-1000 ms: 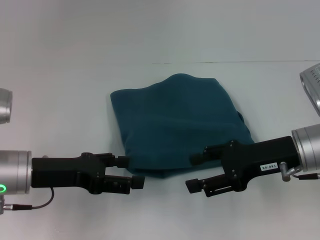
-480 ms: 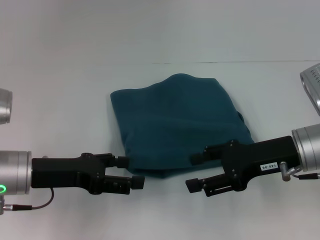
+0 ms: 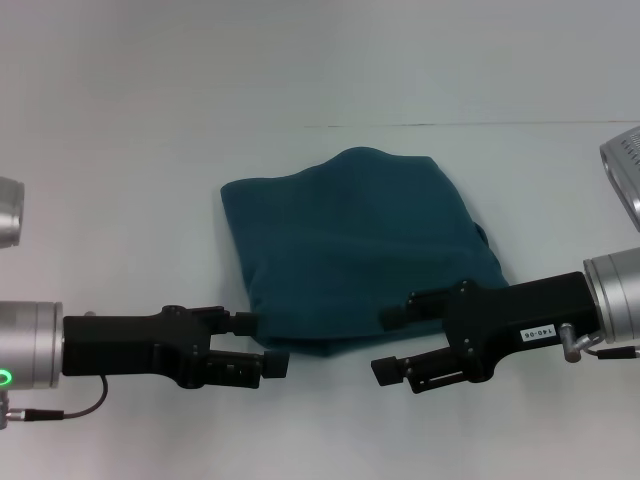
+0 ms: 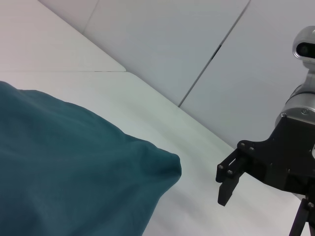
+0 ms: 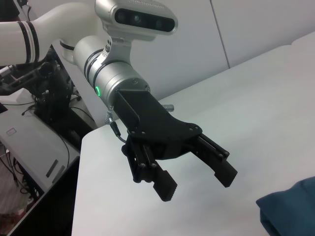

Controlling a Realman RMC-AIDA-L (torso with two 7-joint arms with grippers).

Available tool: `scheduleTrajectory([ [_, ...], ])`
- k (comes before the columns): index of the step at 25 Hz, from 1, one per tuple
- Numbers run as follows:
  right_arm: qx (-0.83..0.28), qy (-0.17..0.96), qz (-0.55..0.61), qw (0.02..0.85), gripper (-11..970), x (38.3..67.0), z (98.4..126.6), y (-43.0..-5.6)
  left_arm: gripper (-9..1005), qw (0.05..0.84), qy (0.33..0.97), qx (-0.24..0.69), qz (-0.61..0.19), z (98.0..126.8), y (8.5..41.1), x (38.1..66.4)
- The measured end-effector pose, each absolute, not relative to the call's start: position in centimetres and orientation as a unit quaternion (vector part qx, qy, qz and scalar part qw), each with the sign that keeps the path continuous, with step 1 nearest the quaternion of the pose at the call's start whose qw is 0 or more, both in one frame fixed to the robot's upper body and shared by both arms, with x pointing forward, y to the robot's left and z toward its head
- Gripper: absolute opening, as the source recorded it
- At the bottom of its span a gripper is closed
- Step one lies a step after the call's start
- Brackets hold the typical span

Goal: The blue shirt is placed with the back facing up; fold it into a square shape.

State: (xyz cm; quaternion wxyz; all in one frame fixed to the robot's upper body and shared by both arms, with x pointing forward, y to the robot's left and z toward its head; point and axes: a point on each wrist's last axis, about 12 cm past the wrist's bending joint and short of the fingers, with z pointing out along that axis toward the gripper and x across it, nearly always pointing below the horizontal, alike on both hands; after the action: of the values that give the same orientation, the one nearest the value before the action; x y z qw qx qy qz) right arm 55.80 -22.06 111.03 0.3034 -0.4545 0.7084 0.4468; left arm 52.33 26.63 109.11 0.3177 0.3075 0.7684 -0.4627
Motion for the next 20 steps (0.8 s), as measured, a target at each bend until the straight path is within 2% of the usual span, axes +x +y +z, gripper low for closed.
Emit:
scheduleTrajectory([
  [20, -0.454, 0.709, 0.447, 0.303, 807, 55.78, 111.01, -22.07, 935, 0.320, 0.767, 0.312, -0.461, 109.11, 26.63, 52.33],
])
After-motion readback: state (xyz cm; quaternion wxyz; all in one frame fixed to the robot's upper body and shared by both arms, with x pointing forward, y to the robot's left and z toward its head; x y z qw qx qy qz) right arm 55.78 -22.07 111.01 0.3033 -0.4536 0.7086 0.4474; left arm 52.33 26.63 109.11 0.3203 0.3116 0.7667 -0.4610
